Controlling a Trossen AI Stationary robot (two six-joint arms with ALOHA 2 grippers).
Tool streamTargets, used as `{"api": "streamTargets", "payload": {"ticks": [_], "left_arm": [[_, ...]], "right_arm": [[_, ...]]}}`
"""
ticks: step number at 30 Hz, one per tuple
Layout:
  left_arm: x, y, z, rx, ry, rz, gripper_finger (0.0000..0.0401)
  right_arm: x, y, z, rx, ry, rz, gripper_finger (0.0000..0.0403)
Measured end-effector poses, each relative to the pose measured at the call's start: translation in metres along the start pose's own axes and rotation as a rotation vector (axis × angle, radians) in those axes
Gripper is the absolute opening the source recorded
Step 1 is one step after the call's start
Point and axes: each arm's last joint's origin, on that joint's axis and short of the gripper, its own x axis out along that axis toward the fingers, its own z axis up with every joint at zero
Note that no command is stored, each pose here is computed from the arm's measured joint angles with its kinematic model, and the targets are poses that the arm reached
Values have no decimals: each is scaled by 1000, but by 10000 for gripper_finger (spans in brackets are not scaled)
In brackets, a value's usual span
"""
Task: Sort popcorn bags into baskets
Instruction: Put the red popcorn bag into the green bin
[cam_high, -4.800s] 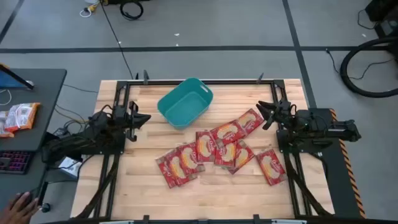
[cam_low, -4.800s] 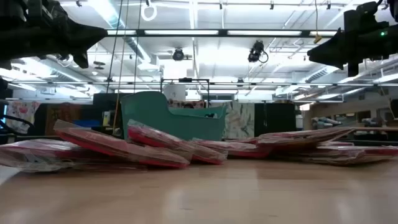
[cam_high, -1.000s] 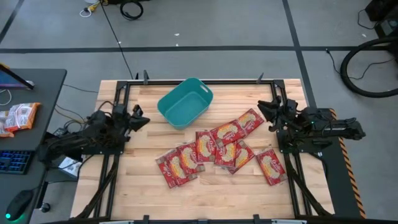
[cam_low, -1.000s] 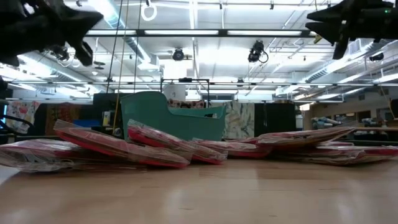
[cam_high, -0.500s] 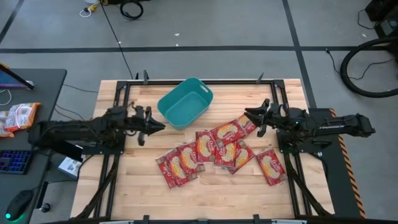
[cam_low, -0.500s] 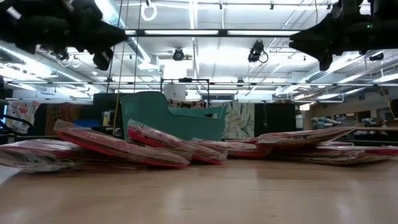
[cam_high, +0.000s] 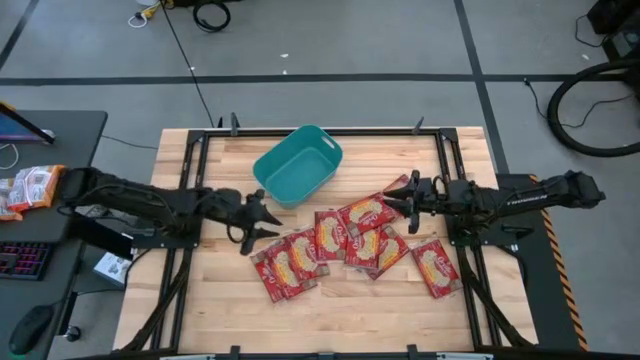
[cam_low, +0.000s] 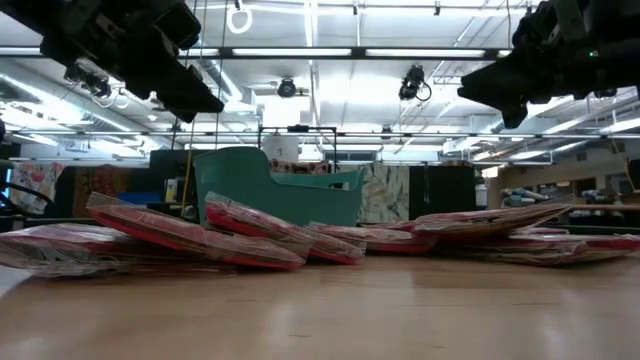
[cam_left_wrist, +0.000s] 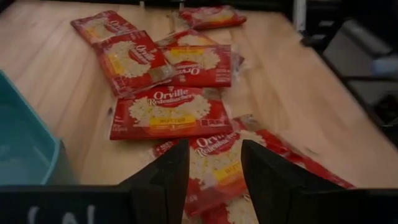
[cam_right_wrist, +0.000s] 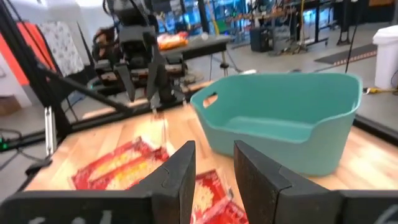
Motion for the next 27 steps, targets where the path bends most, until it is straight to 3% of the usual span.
{"api": "streamTargets", "payload": {"ticks": [7,12,21,27], "left_arm": [[26,-25,18,116,44,30,151],[37,-45,20,285,187,73,157],[62,-79,5,496,398,96,232],[88,-92,7,607,508,80,243]], "right_arm": [[3,11,-5,-11,14,12,114],[1,20,-7,-14,21,39,114],[-1,24,-6,-22,-15,-20,114],[3,25,-8,-22,-12,-23,114]]}}
